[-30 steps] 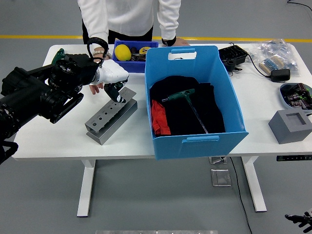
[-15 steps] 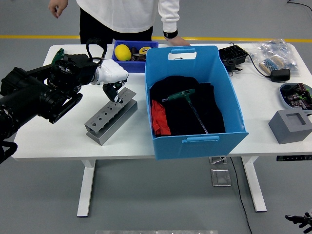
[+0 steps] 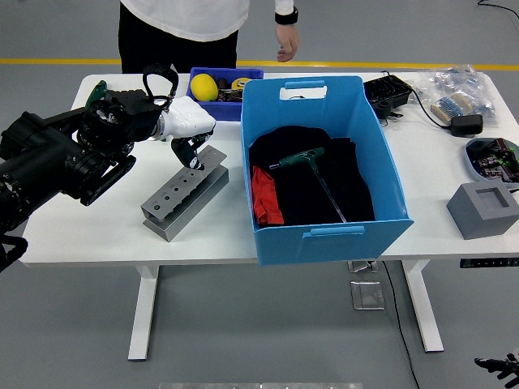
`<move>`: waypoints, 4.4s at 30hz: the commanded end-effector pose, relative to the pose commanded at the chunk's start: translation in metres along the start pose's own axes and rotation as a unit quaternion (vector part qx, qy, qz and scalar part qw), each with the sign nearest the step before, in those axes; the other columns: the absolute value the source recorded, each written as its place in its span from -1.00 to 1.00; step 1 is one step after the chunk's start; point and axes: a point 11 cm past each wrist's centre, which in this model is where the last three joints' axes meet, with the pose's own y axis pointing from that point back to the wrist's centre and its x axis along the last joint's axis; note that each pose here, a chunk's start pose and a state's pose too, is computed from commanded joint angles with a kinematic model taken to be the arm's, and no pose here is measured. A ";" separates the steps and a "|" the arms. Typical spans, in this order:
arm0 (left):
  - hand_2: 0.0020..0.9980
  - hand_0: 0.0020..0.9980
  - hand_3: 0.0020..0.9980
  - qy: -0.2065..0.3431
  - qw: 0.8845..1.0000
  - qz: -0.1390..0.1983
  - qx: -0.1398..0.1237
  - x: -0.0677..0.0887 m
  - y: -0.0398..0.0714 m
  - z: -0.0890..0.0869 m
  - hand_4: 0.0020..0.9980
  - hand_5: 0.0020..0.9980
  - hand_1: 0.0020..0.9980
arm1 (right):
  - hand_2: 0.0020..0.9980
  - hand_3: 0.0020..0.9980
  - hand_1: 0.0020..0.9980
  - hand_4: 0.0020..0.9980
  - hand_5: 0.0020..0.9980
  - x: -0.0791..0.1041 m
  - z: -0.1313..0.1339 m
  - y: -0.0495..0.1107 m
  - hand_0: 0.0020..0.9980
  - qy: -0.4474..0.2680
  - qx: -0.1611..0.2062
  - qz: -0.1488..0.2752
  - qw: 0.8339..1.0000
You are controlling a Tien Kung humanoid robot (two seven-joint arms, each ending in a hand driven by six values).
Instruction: Lift tool from toolbox,place it in box,lift tool from toolbox,place it in box
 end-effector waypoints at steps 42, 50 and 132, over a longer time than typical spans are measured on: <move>-0.88 -0.68 -0.82 0.051 0.997 0.054 -0.030 0.013 0.009 -0.008 0.49 -0.51 -0.94 | 0.28 0.06 0.17 0.56 0.16 -0.012 0.018 -0.001 0.20 0.004 -0.017 -0.010 1.000; -0.89 -0.68 -0.82 0.075 0.995 0.054 -0.024 0.019 0.013 -0.015 0.49 -0.55 -0.93 | 0.28 0.06 0.17 0.56 0.17 -0.015 0.022 -0.001 0.21 0.005 -0.022 -0.013 1.000; -0.14 -0.41 0.14 0.125 0.968 0.130 -0.173 0.161 0.002 0.113 0.67 -0.24 -0.37 | 0.29 0.06 0.18 0.56 0.18 0.001 0.012 -0.001 0.23 0.023 -0.022 -0.007 0.999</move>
